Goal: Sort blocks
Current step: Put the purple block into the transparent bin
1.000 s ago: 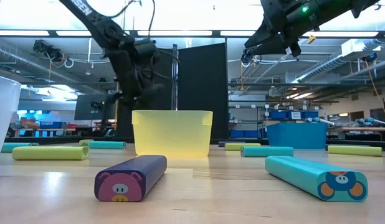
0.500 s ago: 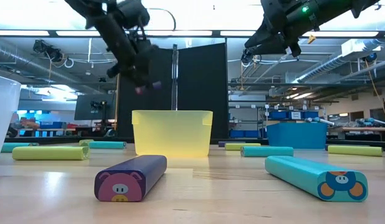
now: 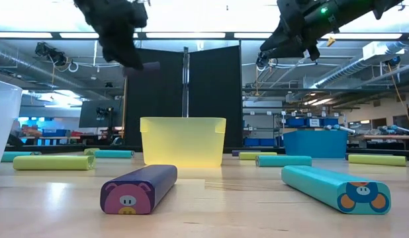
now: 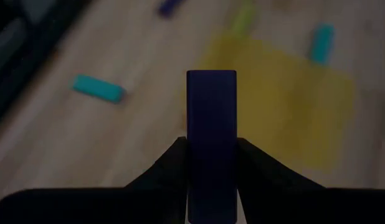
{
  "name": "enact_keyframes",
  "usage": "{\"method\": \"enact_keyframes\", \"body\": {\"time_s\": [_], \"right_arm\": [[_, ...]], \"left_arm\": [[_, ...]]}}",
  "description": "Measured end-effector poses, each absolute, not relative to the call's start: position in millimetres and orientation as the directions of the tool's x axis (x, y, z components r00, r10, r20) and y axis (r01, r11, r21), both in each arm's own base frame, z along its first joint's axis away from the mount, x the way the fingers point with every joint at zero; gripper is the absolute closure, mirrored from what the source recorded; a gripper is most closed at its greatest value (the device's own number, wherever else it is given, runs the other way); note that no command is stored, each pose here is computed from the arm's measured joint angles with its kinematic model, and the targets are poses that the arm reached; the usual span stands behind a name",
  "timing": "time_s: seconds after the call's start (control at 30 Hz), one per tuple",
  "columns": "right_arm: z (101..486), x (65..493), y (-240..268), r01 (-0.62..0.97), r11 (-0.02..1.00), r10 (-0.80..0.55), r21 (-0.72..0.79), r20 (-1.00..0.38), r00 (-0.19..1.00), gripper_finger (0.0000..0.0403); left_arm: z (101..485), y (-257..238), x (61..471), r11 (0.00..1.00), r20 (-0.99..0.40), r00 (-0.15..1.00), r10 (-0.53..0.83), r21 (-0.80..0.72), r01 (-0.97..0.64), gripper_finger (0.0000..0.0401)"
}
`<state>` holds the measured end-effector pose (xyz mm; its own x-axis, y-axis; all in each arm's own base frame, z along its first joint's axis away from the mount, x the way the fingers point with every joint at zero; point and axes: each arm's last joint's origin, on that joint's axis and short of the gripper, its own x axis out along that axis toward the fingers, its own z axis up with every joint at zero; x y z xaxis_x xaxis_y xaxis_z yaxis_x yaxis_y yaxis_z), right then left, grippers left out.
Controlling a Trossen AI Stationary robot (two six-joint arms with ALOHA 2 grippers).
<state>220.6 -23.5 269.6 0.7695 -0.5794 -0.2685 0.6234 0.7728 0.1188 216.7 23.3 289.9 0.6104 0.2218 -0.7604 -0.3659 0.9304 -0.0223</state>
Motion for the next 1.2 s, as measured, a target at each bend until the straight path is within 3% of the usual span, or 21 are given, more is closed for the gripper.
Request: {"method": "enact_keyframes", "body": {"time_s": [0.17, 0.4, 0.83, 1.2], "right_arm": [[269, 220, -24, 0.624, 0.772, -0.578, 0.119, -0.275, 0.768, 0.0204], [269, 220, -23, 0.623, 0.765, -0.57, 0.164, -0.279, 0.773, 0.0207], [268, 221, -15, 0.595, 0.786, -0.541, 0.169, -0.28, 0.793, 0.0211], [269, 221, -15, 0.594, 0.787, -0.539, 0.169, -0.28, 0.794, 0.0215]], "left_arm": [[286, -12, 211, 0.983, -0.808, 0.586, 0.066, -0.05, -0.179, 0.0296], [285, -47, 205, 0.991, -0.821, 0.57, -0.039, -0.103, -0.08, 0.0296], [284, -90, 195, 0.978, -0.812, 0.563, -0.155, -0.207, -0.028, 0.0296], [259, -130, 200, 0.972, -0.868, 0.451, -0.21, -0.237, -0.004, 0.0296]]}}
